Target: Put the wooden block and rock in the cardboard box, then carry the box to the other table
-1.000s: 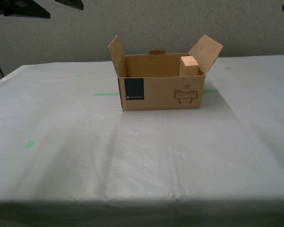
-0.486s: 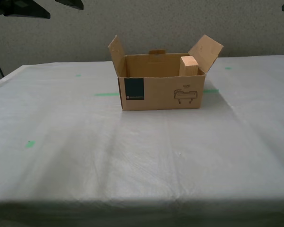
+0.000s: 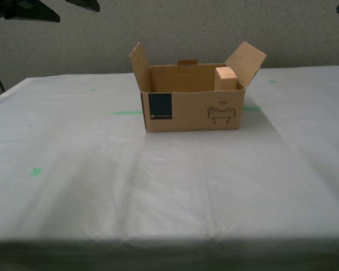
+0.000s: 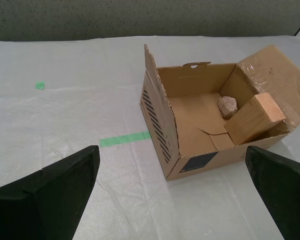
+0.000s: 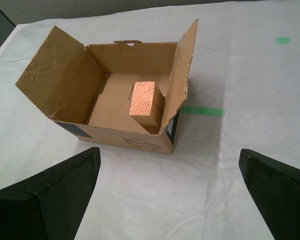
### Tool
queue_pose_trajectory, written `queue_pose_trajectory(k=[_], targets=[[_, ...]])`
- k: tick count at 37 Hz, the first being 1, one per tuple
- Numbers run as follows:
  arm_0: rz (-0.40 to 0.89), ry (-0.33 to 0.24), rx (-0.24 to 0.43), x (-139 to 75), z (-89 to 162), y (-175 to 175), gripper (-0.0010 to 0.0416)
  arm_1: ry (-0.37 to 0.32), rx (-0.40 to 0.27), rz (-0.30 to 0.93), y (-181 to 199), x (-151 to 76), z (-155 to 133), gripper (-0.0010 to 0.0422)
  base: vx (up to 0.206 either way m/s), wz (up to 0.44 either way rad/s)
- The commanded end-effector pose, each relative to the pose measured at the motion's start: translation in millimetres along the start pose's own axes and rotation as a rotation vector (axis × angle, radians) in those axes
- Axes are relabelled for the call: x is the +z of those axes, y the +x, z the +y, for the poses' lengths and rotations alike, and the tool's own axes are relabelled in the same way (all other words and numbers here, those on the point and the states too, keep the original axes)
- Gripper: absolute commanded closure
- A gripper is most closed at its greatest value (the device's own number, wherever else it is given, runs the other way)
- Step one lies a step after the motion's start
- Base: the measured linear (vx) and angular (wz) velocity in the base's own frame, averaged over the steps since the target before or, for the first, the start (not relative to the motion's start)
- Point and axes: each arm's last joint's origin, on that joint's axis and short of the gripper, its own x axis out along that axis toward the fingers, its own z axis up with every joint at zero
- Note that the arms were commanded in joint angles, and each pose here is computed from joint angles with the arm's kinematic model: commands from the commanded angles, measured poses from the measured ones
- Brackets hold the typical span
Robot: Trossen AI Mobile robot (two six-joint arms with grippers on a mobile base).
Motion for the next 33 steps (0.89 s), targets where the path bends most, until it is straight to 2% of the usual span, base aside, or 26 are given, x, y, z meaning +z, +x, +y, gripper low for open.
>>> queue_pose_trajectory(k=[1, 33], targets=[[-0.003, 0.002, -0.003, 0.3, 0.1, -0.3, 0.0018, 0.002, 0.0, -0.003, -0.1, 0.5, -0.1, 0.0012, 0.0, 0.0], [-0.003, 0.002, -0.003, 0.3, 0.1, -0.3, 0.0019, 0.002, 0.001, -0.003, 0.0, 0.4, 0.0, 0.0012, 0.0, 0.0]])
